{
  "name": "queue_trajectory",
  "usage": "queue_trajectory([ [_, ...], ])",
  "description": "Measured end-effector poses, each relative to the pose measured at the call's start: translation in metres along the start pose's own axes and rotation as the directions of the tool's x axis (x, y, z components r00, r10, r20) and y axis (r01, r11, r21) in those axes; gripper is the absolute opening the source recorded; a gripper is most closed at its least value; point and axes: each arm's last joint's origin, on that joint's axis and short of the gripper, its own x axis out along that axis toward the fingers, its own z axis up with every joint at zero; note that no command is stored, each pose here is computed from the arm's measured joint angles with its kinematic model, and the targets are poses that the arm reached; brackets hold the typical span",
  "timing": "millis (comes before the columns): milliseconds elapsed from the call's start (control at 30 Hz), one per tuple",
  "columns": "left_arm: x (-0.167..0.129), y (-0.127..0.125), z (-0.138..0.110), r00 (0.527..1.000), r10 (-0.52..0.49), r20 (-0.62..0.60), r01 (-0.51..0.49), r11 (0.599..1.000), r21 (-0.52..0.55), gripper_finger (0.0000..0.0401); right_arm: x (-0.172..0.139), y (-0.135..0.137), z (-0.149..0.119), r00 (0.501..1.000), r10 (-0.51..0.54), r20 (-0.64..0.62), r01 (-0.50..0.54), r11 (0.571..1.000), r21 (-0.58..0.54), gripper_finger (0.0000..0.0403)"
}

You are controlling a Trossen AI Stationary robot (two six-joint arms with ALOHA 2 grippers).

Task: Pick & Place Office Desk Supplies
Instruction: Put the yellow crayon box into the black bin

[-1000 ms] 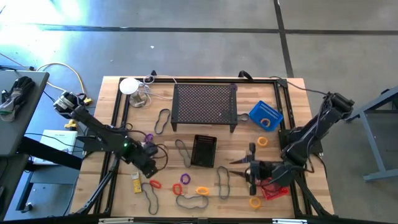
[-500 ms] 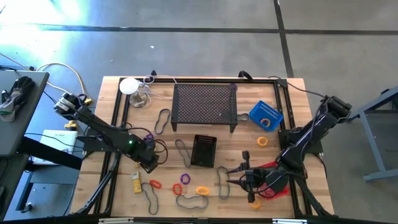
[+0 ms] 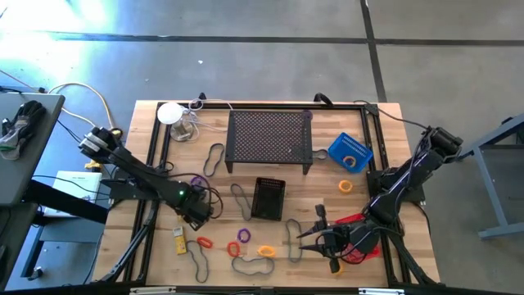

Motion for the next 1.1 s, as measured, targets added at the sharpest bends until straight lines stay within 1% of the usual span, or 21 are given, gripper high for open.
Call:
queue_trajectory([
  [133, 0.009, -0.002, 0.003, 0.999, 0.039, -0.021, -0.038, 0.999, 0.039, 0.0145, 0.000, 0.001, 0.000, 1.000, 0.023, -0.003, -0.023, 1.000, 0.000, 0.0116],
  [200, 0.014, -0.004, 0.003, 0.998, 0.049, -0.051, -0.047, 0.998, 0.046, 0.0145, 0.000, 0.001, 0.000, 0.999, 0.035, -0.005, -0.035, 0.999, 0.000, 0.0116],
  [333, 0.022, -0.010, 0.002, 0.985, 0.033, -0.167, -0.027, 0.999, 0.037, 0.0145, 0.000, 0.002, 0.000, 0.999, 0.053, -0.007, -0.053, 0.999, 0.000, 0.0116],
  [500, 0.026, -0.012, 0.003, 0.983, 0.034, -0.182, -0.021, 0.997, 0.075, 0.0145, 0.000, 0.002, 0.000, 0.999, 0.054, -0.007, -0.054, 0.999, 0.000, 0.0116],
  [600, 0.026, -0.012, 0.003, 0.983, 0.032, -0.179, -0.018, 0.997, 0.078, 0.0143, 0.000, 0.002, 0.000, 0.999, 0.054, -0.007, -0.054, 0.999, 0.000, 0.0116],
  [733, 0.026, -0.013, 0.003, 0.984, 0.026, -0.177, -0.004, 0.992, 0.123, 0.0125, 0.000, 0.002, 0.000, 0.999, 0.053, -0.008, -0.053, 0.999, 0.000, 0.0116],
  [867, 0.026, -0.013, 0.003, 0.984, 0.023, -0.177, 0.002, 0.990, 0.143, 0.0094, 0.000, 0.002, 0.000, 0.998, 0.055, -0.008, -0.055, 0.998, 0.000, 0.0116],
  [933, 0.025, -0.014, 0.003, 0.983, 0.020, -0.181, 0.013, 0.983, 0.182, 0.0080, 0.000, 0.002, 0.000, 0.998, 0.058, -0.008, -0.058, 0.998, 0.000, 0.0116],
  [1000, 0.023, -0.014, 0.001, 0.979, 0.000, -0.205, 0.048, 0.972, 0.230, 0.0068, 0.000, 0.002, 0.000, 0.998, 0.058, -0.008, -0.058, 0.998, 0.000, 0.0116],
  [1100, 0.015, -0.014, -0.003, 0.973, -0.048, -0.225, 0.112, 0.953, 0.282, 0.0062, 0.000, 0.002, 0.000, 0.998, 0.065, -0.010, -0.065, 0.998, 0.000, 0.0116],
])
